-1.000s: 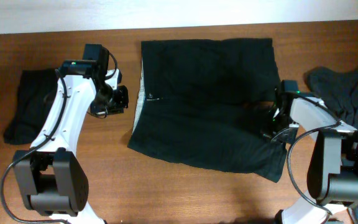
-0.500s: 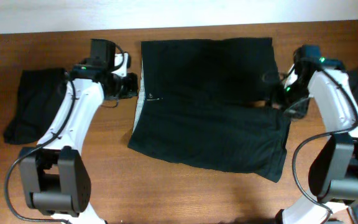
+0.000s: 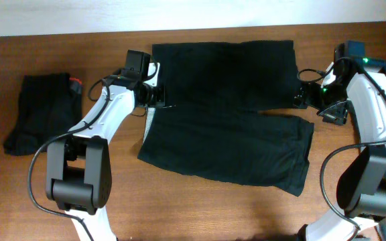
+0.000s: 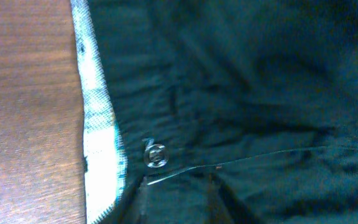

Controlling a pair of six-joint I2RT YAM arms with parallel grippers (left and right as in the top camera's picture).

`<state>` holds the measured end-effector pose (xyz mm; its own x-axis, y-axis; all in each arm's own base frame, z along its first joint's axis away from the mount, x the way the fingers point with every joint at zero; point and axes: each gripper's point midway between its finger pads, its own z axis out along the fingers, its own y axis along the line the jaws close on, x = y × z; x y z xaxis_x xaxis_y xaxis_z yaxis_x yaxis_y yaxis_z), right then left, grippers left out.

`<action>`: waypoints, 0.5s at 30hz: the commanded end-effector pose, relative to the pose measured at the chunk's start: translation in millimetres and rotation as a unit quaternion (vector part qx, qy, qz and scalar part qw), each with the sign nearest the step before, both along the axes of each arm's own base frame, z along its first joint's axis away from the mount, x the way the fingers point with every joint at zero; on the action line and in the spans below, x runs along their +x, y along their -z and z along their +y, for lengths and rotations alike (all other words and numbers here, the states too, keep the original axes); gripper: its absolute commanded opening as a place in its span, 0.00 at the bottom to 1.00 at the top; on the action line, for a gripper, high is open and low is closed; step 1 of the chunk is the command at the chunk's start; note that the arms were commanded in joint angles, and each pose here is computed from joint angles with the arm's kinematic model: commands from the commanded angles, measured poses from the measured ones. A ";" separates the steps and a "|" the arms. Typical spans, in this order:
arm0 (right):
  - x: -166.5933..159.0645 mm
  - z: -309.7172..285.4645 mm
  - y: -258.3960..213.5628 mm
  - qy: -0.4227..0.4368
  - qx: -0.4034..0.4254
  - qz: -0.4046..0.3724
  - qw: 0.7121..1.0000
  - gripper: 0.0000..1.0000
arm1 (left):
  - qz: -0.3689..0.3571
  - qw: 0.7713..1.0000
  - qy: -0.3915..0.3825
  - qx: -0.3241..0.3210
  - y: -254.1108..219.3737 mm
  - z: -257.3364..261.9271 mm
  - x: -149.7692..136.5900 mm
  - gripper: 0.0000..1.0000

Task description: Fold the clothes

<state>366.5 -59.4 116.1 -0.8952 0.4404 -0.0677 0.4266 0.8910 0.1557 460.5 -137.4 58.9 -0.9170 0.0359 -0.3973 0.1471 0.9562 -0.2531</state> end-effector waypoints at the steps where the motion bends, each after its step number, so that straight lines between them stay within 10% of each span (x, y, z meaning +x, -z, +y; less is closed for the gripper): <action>1: 2.6 -0.4 -2.4 0.000 0.000 -0.005 1.000 0.99 | 0.001 1.000 -0.010 0.018 5.6 11.2 1.5 0.35; 15: 2.6 -0.4 -2.4 0.000 0.000 -0.005 1.000 0.99 | 0.066 0.997 -0.010 0.028 62.2 14.5 -10.4 0.36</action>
